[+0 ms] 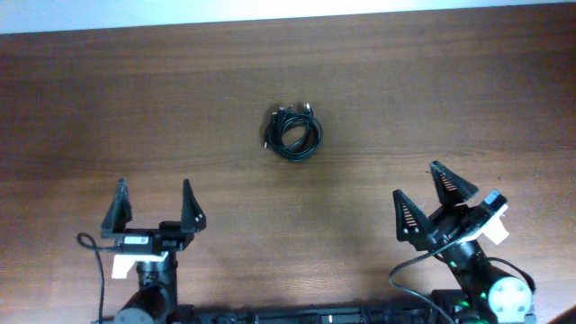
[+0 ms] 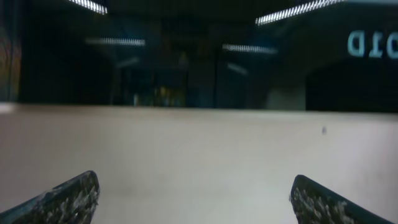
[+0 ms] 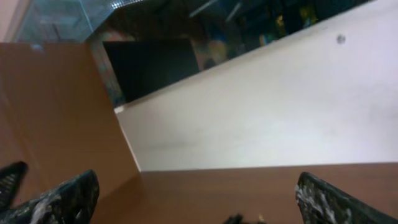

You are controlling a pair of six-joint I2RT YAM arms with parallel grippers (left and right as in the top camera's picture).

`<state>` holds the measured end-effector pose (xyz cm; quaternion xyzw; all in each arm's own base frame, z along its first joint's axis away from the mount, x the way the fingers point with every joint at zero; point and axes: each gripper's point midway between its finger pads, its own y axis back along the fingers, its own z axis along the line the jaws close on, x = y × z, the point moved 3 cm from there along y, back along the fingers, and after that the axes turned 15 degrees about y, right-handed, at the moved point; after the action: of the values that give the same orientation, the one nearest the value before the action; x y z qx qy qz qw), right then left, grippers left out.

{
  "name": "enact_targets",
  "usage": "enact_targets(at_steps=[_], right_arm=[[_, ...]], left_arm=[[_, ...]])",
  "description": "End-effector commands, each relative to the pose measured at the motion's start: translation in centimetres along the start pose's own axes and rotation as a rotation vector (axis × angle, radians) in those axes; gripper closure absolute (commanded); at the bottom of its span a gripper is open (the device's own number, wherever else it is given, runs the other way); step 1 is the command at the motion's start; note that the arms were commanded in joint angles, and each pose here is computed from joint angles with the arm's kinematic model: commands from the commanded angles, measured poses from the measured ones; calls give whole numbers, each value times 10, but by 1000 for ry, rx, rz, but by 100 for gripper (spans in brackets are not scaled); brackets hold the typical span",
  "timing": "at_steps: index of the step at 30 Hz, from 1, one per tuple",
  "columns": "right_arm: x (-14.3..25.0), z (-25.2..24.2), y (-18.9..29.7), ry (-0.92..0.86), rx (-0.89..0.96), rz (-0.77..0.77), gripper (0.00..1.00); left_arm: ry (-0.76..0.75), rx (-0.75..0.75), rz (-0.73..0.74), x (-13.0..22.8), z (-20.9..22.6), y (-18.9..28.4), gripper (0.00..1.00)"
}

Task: Untangle cables
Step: 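Open both grippers and move them toward the black cable bundle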

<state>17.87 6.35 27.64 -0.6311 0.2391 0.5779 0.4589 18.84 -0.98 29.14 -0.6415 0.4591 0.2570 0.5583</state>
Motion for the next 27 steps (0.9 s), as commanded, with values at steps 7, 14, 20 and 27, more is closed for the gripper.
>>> enact_targets(at_steps=[7,14,20,27], right_arm=[[-46,2,11,263,131,135,2],[-64,7,5,225,124,306,2],[-57,-4,-10,134,105,694,2],[-39,5,-45,-170,-99,927,2]], left_arm=[[-155,-19,184,-91,-29,-30,1],[-177,58,571,-82,-47,-77,1],[-104,129,965,-37,-54,-120,1],[173,386,1240,29,-82,-130,2]])
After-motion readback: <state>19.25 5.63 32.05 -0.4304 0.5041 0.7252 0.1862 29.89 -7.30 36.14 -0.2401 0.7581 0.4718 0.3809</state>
